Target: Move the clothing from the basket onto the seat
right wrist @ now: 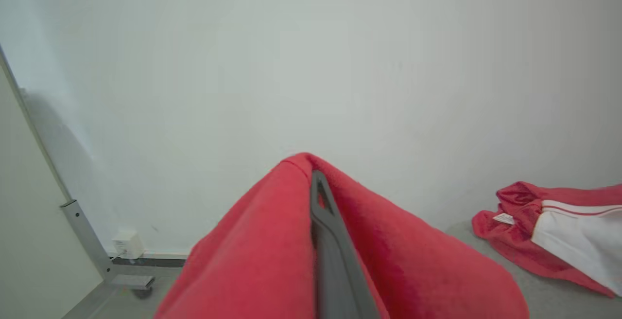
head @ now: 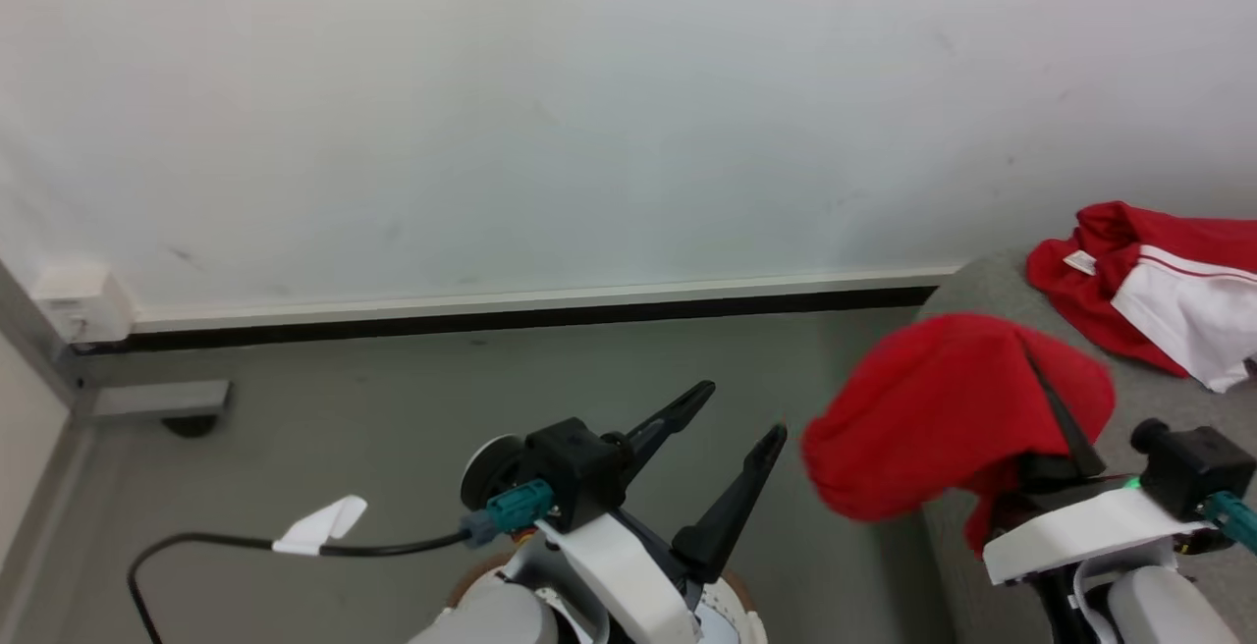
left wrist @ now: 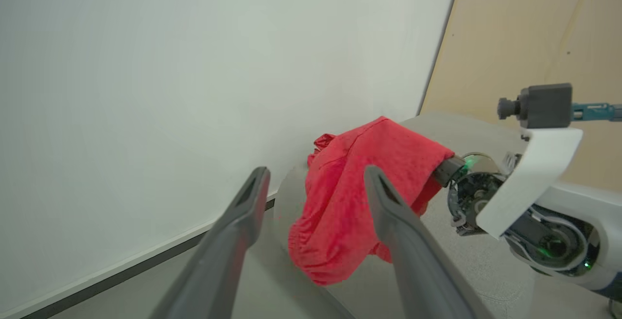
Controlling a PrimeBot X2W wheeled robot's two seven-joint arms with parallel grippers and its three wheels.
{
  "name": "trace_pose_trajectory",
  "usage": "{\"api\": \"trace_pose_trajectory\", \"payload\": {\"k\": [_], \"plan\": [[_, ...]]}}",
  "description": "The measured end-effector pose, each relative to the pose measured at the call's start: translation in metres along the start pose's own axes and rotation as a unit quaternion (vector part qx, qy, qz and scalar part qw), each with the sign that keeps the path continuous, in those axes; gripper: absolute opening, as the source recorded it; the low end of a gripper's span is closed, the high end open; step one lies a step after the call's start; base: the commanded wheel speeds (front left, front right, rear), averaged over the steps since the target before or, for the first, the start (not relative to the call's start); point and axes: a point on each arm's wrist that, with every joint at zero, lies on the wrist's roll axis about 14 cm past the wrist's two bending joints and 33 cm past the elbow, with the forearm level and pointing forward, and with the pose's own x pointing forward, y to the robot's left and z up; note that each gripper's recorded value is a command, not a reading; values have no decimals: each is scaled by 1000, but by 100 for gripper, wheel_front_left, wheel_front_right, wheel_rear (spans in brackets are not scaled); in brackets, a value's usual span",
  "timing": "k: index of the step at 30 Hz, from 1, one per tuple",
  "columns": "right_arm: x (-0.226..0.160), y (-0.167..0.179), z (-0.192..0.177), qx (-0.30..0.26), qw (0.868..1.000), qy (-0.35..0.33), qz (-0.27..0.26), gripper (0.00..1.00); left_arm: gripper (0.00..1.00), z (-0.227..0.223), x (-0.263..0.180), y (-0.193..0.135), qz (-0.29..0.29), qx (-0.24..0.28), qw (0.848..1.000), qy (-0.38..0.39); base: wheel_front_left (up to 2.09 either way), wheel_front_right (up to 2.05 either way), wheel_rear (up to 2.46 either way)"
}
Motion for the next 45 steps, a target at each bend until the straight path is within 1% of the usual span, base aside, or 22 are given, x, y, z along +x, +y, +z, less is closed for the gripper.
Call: {"api": "trace_pose_trajectory", "payload": {"k": [4,10,20,27,35,39,42,45], "plan": [[-17,-37,17,-15,998,-20,-50,0,100,-9,13,-14,-29,-11,1000,1,0,0,0],[-46,-80,34,-34,992,-38,-112,0,100,-24,30,-31,-71,-15,997,9,0,0,0],[-76,-114,48,-49,982,-55,-177,0,100,-51,55,-44,-118,-32,992,23,0,0,0],[-90,-127,49,-58,976,-48,-203,0,100,-65,65,-51,-137,-44,989,31,0,0,0],[-89,-131,58,-60,975,-55,-207,0,100,-69,69,-54,-148,-37,988,31,0,0,0],[-86,-150,77,-90,968,-61,-224,0,100,-74,71,-50,-146,-36,988,36,0,0,0],[-78,-162,88,-112,964,-55,-233,0,100,-79,74,-46,-148,-31,988,41,0,0,0],[-72,-182,99,-134,958,-43,-250,0,100,-87,77,-41,-151,-29,987,49,0,0,0]]}}
